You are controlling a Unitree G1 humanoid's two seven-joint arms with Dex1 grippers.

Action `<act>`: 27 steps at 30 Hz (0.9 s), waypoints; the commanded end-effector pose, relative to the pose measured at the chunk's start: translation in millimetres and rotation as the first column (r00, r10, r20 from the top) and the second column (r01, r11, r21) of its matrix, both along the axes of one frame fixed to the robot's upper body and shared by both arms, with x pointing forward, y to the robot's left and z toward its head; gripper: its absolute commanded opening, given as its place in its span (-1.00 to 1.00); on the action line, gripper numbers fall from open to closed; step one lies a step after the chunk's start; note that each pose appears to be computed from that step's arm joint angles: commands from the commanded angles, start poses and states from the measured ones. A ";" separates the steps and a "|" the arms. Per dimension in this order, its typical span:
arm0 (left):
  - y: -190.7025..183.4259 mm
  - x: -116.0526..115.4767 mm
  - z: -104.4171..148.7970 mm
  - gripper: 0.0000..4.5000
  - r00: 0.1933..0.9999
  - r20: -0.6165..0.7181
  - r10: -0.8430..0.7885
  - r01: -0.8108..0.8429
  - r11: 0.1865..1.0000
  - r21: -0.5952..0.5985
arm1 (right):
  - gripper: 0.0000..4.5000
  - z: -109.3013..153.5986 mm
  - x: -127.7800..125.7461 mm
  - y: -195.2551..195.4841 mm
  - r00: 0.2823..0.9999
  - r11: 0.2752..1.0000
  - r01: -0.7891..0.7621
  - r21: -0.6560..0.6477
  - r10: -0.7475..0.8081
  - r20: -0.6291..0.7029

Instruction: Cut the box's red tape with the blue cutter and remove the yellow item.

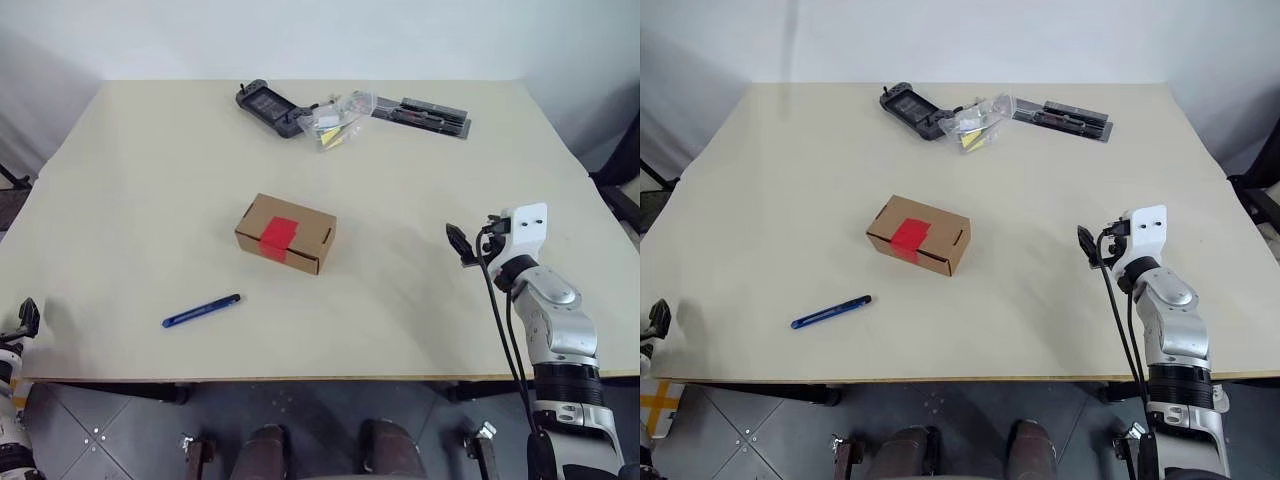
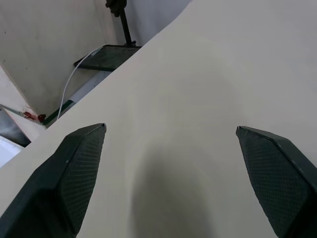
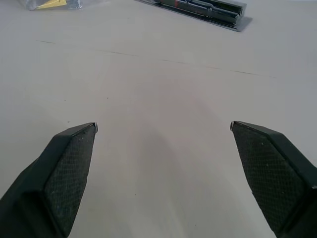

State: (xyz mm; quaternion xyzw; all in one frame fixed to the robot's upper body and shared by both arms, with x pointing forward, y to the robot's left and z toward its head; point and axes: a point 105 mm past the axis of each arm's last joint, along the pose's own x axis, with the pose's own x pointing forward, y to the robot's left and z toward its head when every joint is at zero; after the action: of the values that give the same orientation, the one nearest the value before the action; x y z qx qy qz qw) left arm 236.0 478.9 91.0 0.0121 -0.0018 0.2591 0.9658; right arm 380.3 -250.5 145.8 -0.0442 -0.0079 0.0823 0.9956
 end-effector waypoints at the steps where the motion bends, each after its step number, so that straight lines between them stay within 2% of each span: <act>1: 6.6 -1.6 21.4 0.99 0.999 0.038 0.010 -0.012 0.998 0.060 | 1.00 14.6 0.1 -3.7 0.998 1.000 0.014 -0.001 -0.014 0.058; 7: 2.0 11.8 21.9 0.99 1.000 0.021 -0.004 0.003 0.999 0.033 | 1.00 14.1 -0.7 -4.5 0.998 0.999 0.036 0.014 -0.036 0.052; 9: 0.0 20.5 23.4 0.99 0.999 -0.027 0.018 -0.016 0.997 0.075 | 1.00 12.4 -0.2 -7.0 0.996 0.997 0.079 0.010 -0.079 0.032; 12: -18.1 39.0 36.3 0.99 0.993 0.038 -0.116 0.113 0.991 0.066 | 1.00 12.8 0.1 -1.8 0.995 0.995 0.095 -0.012 -0.095 0.009; 13: -19.2 42.9 37.6 0.82 0.991 0.046 -0.123 0.121 0.992 0.047 | 1.00 12.7 0.1 0.4 0.996 0.996 0.090 -0.014 -0.090 0.002; 15: -25.5 52.5 43.7 0.73 0.985 0.050 -0.165 0.162 0.985 0.061 | 0.84 10.4 0.1 0.6 0.996 0.995 0.084 -0.046 -0.084 -0.009; 20: -43.7 76.7 60.4 0.38 0.957 0.056 -0.285 0.280 0.956 0.090 | 0.84 20.8 -5.4 24.3 0.999 0.999 -0.041 -0.024 0.041 0.014; 21: -51.3 82.7 63.0 0.24 0.942 0.040 -0.334 0.328 0.938 0.109 | 0.67 22.0 -6.8 30.4 0.997 0.997 -0.071 -0.025 0.071 0.011; 24: -75.1 99.9 69.2 -0.12 0.885 -0.006 -0.466 0.461 0.875 0.149 | 0.32 24.1 -9.9 48.1 0.988 0.987 -0.156 -0.039 0.156 -0.009; 27: -94.3 115.5 77.2 -0.55 0.832 -0.028 -0.555 0.551 0.818 0.167 | -0.15 24.7 -12.5 66.9 0.971 0.970 -0.238 -0.056 0.237 -0.036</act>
State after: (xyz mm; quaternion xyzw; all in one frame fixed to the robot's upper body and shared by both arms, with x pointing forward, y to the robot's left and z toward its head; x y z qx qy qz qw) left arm 350.2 386.4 157.9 0.0692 -0.0310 -0.0166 0.9970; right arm 371.0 -191.7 155.3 -0.0631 0.0234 0.1794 0.9815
